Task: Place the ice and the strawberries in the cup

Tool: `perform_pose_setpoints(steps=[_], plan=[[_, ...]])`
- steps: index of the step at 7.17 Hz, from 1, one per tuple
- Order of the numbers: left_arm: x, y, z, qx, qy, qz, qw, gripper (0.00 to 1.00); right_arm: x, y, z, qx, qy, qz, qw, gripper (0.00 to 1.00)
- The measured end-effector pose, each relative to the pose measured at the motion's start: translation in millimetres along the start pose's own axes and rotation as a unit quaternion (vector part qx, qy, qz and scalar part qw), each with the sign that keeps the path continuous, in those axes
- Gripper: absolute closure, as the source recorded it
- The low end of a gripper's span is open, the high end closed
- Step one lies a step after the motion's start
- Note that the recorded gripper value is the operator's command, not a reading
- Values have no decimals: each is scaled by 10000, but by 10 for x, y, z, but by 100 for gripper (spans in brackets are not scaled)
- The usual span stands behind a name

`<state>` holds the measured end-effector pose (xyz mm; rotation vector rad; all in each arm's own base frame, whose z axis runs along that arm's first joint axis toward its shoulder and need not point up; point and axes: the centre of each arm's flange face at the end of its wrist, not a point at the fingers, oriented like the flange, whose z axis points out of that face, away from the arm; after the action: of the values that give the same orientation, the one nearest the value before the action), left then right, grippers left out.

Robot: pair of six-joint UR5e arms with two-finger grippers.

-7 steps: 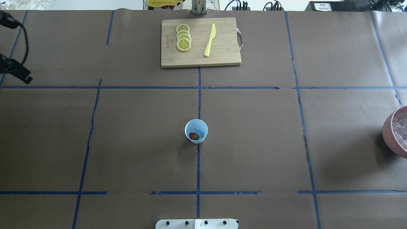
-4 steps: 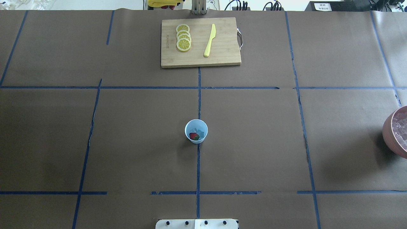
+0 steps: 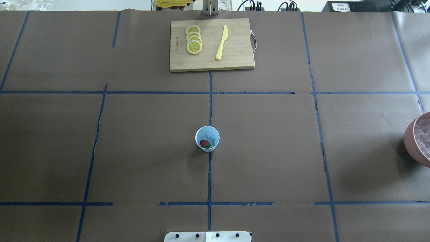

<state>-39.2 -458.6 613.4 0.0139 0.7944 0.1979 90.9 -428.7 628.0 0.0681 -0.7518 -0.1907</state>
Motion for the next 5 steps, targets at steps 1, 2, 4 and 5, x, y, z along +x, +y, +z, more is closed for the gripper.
perform_pose_setpoints(steps=[1, 2, 4, 5], plan=[[-15, 13, -14, 36, 47, -25, 10000, 0, -2, -4, -4, 4, 1, -3, 10000, 1], [-32, 25, -3, 38, 85, -48, 9999, 0, -6, -10, -9, 9, 3, -9, 10000, 1], [-34, 18, -10, 101, 90, -11, 9999, 0, -20, -18, -26, 26, 8, -25, 10000, 1], [-25, 16, -27, 126, 64, 8, 9999, 0, -22, -18, -28, 28, 8, -28, 10000, 1]])
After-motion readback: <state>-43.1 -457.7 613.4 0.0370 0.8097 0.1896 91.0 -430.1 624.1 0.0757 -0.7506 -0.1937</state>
